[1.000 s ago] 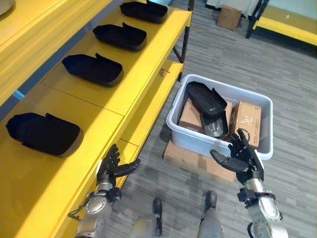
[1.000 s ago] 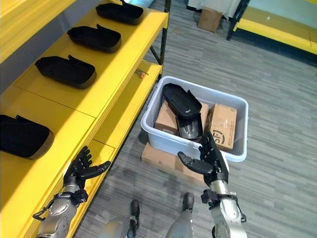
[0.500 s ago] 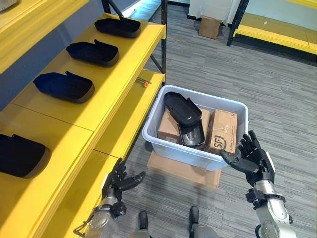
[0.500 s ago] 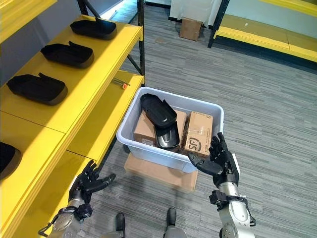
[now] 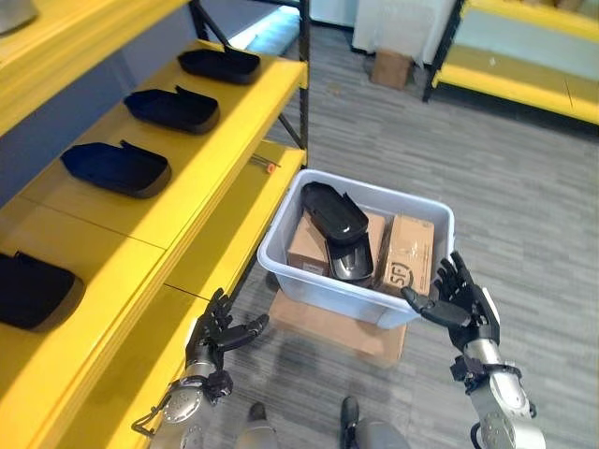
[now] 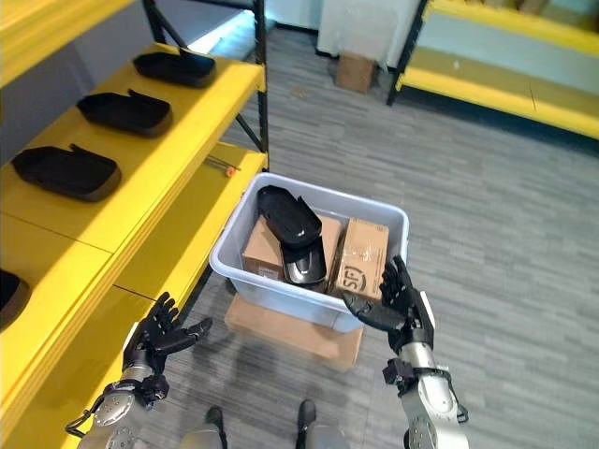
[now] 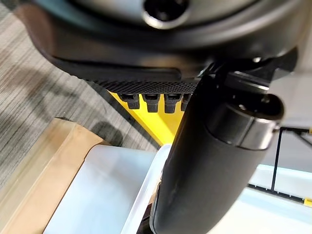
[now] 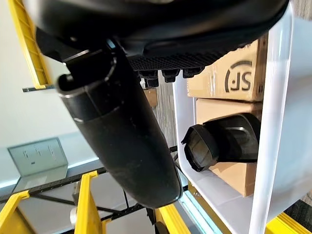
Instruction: Move parts from the plastic box to the shelf.
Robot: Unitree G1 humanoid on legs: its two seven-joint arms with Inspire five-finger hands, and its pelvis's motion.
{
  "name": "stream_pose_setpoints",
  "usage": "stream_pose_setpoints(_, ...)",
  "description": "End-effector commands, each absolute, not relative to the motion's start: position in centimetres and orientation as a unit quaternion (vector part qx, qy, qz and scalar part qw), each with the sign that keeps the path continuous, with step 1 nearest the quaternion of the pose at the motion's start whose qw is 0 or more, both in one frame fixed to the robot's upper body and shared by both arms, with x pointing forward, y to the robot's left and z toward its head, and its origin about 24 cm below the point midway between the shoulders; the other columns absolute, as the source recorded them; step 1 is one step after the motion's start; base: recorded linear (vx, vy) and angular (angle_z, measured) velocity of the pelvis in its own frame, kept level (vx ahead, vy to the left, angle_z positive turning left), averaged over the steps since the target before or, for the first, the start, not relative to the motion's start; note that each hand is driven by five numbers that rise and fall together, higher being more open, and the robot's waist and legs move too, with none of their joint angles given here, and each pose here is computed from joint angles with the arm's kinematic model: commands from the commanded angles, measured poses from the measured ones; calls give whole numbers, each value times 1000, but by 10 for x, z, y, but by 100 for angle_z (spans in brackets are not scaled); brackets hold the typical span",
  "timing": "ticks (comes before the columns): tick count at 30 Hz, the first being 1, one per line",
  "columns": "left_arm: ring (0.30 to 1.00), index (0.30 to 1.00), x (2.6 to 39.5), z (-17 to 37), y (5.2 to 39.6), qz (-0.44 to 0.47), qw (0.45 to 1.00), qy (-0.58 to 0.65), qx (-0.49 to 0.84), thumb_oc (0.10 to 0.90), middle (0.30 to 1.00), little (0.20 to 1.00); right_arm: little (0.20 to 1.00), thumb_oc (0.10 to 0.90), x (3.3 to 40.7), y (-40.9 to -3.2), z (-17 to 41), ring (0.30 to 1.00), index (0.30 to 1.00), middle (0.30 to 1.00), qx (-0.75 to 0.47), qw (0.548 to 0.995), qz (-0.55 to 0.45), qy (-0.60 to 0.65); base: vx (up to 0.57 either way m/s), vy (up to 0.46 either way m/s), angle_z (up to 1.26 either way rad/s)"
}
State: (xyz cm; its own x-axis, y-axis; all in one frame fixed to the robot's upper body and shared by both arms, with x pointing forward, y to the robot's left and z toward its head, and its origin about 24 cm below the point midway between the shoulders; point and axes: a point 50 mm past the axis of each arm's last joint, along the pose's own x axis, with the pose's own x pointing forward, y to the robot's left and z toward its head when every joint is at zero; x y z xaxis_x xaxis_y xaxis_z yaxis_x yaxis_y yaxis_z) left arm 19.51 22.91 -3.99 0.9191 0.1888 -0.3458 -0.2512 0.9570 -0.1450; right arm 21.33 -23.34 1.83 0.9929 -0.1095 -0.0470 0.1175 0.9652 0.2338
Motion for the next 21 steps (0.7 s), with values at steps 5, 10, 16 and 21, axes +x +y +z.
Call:
stream_pose_setpoints(5, 1000, 1000, 224, -4, 222, 94, 988, 63, -104, 900, 1000, 1000, 1000, 900, 222, -240, 73, 1000, 1000, 1000, 98, 985, -56, -128, 260, 232, 1)
stream_pose_setpoints(10, 1000, 1000, 227, 4, 222, 83, 991, 47, -92, 900, 1000, 1000, 1000, 900, 218, -236, 66, 1000, 1000, 1000, 108, 986, -63, -114, 240, 283, -105)
stream_pose_setpoints(16, 1000, 1000, 234, 8, 226, 90, 992, 39, -81, 900, 1000, 1000, 1000, 900, 219, -234, 66, 1000, 1000, 1000, 102, 987, -61, -111, 61, 94, 1)
stream_pose_setpoints(21, 1000, 1000, 235, 10, 228, 96, 992, 37, -76, 900, 1000, 1000, 1000, 900, 221, -235, 67, 1000, 1000, 1000, 80, 989, -67, -108, 42, 41, 5)
